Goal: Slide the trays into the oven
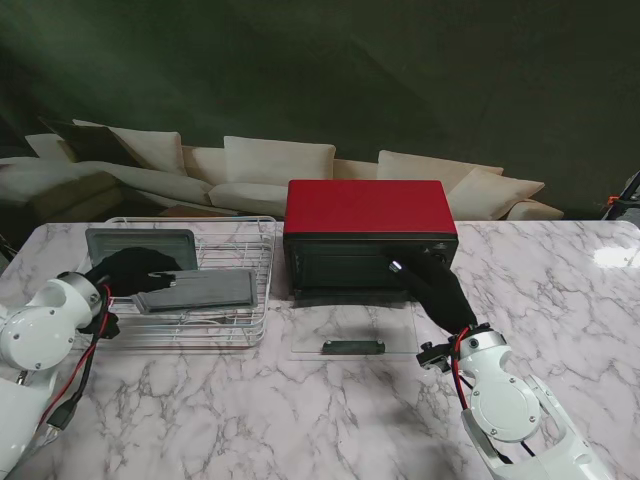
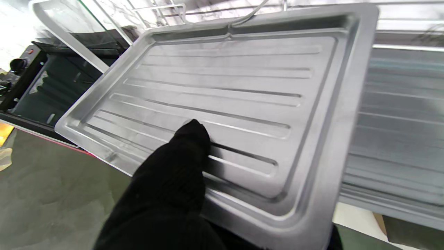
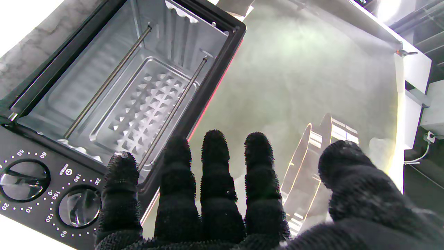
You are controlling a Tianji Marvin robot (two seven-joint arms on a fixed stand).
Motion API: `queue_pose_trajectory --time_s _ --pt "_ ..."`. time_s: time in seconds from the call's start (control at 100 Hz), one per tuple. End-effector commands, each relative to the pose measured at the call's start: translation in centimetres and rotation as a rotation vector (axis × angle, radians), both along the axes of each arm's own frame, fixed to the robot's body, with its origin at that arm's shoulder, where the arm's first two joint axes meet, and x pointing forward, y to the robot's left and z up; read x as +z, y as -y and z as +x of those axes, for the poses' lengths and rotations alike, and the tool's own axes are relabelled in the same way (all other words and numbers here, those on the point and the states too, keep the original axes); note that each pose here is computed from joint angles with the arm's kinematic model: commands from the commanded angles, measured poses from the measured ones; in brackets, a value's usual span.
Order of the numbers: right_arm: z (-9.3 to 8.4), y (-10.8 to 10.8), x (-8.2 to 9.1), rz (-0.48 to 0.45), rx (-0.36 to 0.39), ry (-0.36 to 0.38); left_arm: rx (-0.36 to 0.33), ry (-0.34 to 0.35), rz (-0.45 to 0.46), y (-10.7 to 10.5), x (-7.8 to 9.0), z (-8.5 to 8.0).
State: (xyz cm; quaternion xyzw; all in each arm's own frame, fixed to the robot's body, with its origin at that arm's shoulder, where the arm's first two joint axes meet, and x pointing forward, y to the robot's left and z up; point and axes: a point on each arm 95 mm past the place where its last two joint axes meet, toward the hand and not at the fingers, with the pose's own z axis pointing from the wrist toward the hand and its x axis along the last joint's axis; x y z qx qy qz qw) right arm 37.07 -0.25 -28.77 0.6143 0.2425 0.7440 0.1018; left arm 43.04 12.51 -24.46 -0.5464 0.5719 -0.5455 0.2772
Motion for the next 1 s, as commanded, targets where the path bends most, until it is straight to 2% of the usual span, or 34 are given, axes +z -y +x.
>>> queue_pose_trajectory --time_s 0.0,0.19,0.4,0.62,0.76,0.99 --pt "-0.1 0.0 -0.3 0.001 -0.003 -0.011 -0.023 0.011 0.002 0.2 0.7 -0.3" --pt "-0.1 0.0 -0.2 0.002 -0.006 -0.01 -0.054 0.047 -0.022 -0.2 2.8 -1.7" --pt "-0.2 0.1 -0.2 0.002 -0.007 -0.008 -0.103 0.087 -0.021 -1.0 5.6 -4.1" --pt "-0.4 0.2 0.0 -0.001 -0.011 0.004 -0.142 0.177 -0.067 -1.8 8.2 -6.4" --pt "-0.9 0.2 0.0 -0.005 0.001 0.005 -0.134 0.227 -0.151 -1.6 9.3 -6.6" --pt "-2.2 -0.5 -0.3 0.001 0.06 -0.034 -0.149 0.22 -0.289 0.1 9.9 -5.2"
